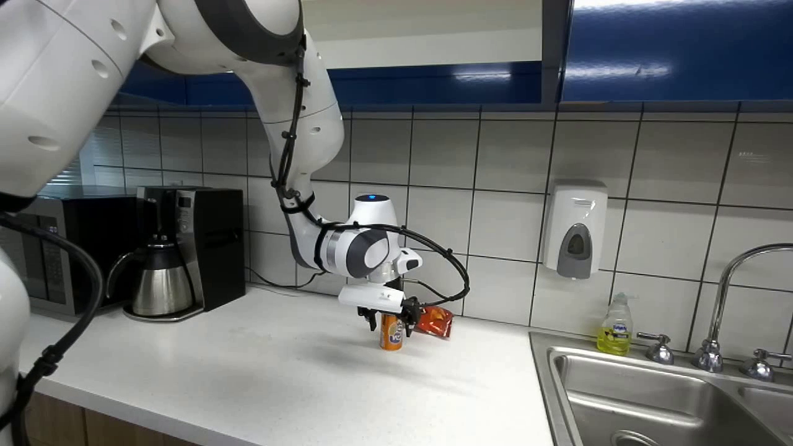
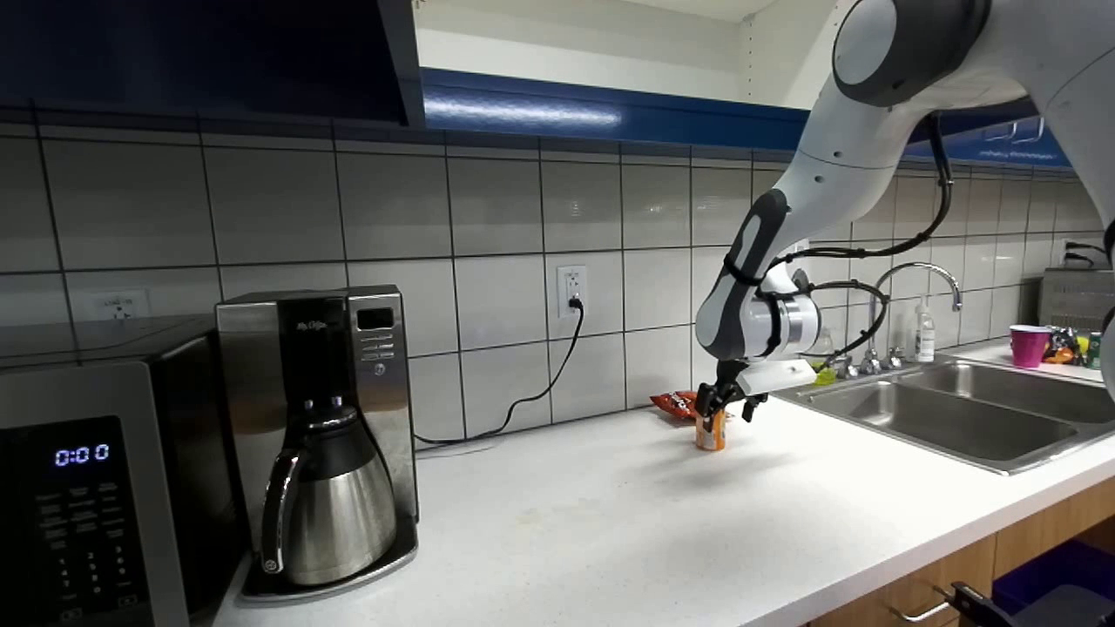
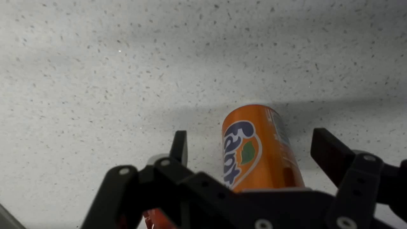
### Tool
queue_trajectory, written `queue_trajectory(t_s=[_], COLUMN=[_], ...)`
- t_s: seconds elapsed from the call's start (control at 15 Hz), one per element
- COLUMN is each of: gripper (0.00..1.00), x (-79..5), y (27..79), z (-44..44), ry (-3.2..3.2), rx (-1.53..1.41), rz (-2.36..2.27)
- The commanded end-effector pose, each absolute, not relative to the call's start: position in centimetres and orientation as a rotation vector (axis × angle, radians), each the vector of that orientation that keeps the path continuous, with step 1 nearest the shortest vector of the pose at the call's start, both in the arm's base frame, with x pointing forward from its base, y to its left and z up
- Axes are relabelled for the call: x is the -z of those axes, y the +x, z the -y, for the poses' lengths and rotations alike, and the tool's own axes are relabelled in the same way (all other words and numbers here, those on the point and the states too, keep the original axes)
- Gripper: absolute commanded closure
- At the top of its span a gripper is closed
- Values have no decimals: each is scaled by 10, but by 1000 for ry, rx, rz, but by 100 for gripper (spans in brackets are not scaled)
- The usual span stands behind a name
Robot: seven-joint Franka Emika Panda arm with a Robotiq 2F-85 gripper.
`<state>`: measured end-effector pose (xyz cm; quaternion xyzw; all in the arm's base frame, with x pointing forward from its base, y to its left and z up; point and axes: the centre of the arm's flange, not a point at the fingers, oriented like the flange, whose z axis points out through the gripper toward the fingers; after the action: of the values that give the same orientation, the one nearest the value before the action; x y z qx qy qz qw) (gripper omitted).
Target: Put the can in the top cabinet
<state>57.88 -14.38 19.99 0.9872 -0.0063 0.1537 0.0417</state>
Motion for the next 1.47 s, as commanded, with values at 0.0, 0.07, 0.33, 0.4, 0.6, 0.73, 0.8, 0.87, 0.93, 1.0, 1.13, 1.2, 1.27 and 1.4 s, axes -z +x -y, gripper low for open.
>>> queue_trajectory(t_s=[0.0, 0.07, 0.33, 0.4, 0.6, 0.73, 0.8, 0.87, 0.93, 1.0, 1.13, 1.2, 1.27, 1.4], gripper=[0, 0, 0, 0, 2, 27, 34, 41, 51, 58, 62, 62, 62, 62], x=[-199, -199, -196, -195, -195, -194, -194, -195, -195, -196, -196, -197, -200, -212], y=[595, 597, 602, 603, 607, 609, 609, 610, 611, 612, 612, 611, 609, 602], z=[146, 146, 144, 144, 143, 142, 142, 141, 141, 141, 142, 143, 144, 147], ry=[3017, 3015, 3006, 3005, 3001, 3000, 3000, 3000, 3000, 3000, 3003, 3003, 3007, 3024], rx=[-545, -555, -580, -585, -600, -610, -612, -616, -619, -622, -622, -615, -598, -536], rz=[65, 68, 68, 70, 65, 64, 61, 62, 63, 64, 78, 85, 91, 105])
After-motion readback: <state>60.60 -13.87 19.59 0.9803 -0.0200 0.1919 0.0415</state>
